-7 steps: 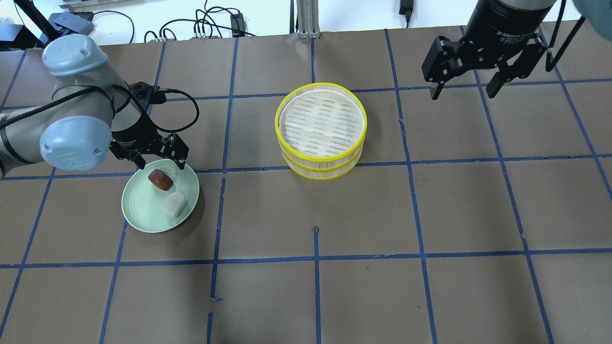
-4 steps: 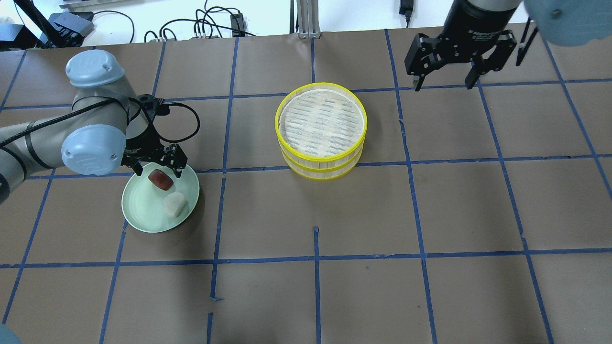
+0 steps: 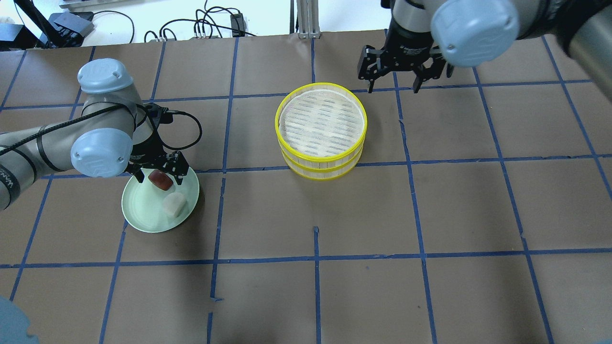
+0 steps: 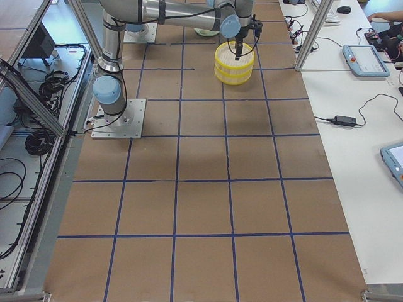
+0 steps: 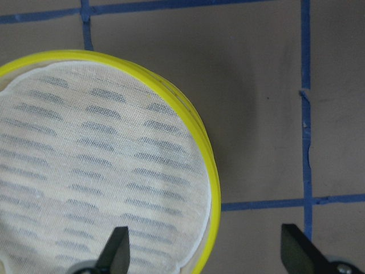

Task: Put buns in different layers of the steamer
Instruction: 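Grasp the white bun with left gripper while right gripper grips steamer top tier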

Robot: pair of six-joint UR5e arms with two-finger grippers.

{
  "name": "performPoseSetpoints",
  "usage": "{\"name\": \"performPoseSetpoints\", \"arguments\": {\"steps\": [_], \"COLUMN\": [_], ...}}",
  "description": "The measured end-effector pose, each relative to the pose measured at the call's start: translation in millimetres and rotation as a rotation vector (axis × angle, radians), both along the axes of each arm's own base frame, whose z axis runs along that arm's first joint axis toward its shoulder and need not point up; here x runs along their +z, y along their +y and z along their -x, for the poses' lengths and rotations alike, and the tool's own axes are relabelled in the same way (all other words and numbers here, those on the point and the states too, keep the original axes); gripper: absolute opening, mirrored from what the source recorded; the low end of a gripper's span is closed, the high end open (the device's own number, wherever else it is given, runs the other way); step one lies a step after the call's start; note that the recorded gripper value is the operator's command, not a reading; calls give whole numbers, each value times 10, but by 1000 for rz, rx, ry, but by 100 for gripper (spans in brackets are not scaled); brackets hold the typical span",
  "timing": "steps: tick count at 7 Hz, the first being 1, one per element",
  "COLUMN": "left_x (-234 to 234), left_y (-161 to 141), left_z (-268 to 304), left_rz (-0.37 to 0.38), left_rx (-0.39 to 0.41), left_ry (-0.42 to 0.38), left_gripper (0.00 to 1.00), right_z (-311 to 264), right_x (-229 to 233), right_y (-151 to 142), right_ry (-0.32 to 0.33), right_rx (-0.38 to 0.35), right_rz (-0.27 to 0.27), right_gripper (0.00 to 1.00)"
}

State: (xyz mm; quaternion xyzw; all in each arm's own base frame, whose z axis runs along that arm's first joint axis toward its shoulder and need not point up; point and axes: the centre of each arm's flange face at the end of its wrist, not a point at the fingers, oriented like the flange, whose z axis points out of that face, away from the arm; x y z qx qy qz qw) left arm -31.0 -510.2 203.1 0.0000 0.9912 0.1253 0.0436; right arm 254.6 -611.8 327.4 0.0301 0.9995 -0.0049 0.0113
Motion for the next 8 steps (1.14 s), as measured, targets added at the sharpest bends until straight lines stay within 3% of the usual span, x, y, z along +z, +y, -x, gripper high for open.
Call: {"name": "performPoseSetpoints", "arguments": {"steps": [1,2,3,4,6,8], "left_x": [-81,-139,-176,-188,-129,336], "left_y": [55,105,140,151,101,-132], "left_z": [27,46,54,57,52,51], "left_rz": [-18,-32,-42,-45,-26,73], "left_rx": [21,28,31,38,64,62], "left_ry": [-2,-3,-5,-7,-14,-30], "left_gripper": [88,66,39,22,10,11], "right_z": [-28,-31,-27,-21,41,108], "right_x": [-264,-426,-507,-539,-519,-480], "right_y": [-21,-19,-10,-4,0,-5], "right_ry": [3,5,6,9,55,84], "right_rx": [1,3,4,5,11,25], "right_rz": [3,4,8,11,23,29], "right_gripper": [92,78,50,31,22,19]}}
